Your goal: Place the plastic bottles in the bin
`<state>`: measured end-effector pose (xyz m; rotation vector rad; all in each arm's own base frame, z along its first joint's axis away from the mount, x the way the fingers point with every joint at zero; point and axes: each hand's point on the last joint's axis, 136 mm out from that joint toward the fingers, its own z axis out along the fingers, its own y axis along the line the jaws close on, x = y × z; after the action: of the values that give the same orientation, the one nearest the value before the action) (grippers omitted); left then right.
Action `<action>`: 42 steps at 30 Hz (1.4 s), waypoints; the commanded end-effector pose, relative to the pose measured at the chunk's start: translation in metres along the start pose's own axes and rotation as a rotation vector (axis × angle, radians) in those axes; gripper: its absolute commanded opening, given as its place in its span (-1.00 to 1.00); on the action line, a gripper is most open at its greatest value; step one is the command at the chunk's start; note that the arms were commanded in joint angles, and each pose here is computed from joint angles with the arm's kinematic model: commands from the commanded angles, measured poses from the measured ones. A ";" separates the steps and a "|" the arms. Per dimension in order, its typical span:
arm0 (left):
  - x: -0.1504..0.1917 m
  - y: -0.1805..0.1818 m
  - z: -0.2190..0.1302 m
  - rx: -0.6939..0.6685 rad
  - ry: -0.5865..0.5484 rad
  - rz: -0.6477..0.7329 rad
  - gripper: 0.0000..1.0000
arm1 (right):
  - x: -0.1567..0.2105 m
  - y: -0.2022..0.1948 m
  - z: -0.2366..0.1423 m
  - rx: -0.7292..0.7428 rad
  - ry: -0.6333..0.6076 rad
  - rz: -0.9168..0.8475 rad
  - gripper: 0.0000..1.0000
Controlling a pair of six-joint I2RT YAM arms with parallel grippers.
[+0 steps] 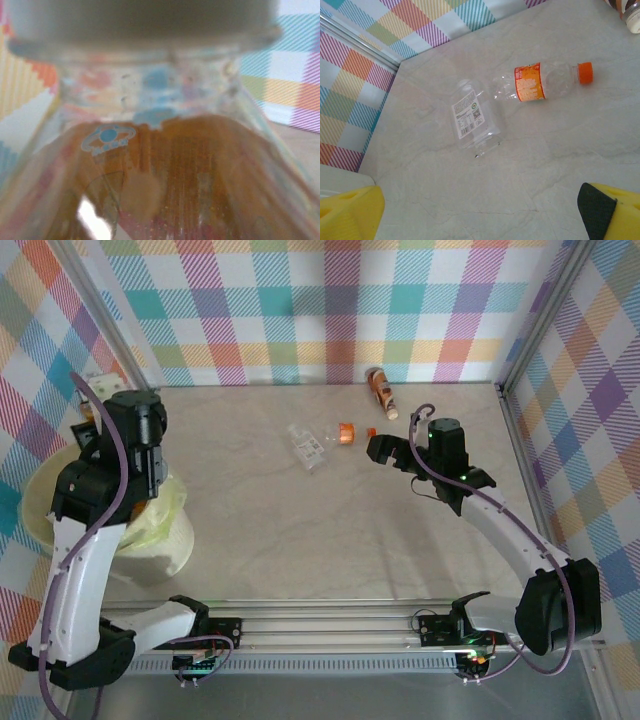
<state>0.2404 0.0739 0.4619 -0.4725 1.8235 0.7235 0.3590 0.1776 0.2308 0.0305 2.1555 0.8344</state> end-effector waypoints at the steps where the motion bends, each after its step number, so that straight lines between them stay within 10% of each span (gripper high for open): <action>1: 0.004 0.047 -0.007 -0.152 -0.033 0.051 0.20 | -0.009 0.006 -0.001 -0.008 -0.010 -0.010 0.99; 14: 0.070 0.045 0.008 -0.152 0.034 0.275 0.18 | -0.009 0.009 0.002 -0.025 0.007 0.014 0.99; 28: 0.133 0.039 0.057 -0.032 0.343 0.124 0.19 | -0.004 0.003 -0.010 0.013 -0.009 -0.017 0.99; 42: 0.107 -0.020 0.027 0.387 0.252 -0.011 1.00 | -0.007 -0.005 -0.011 0.055 -0.034 -0.017 0.99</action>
<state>0.2293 0.1004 0.3322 -0.3608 2.1830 0.4677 0.3588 0.1695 0.2344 0.0612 2.1589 0.7854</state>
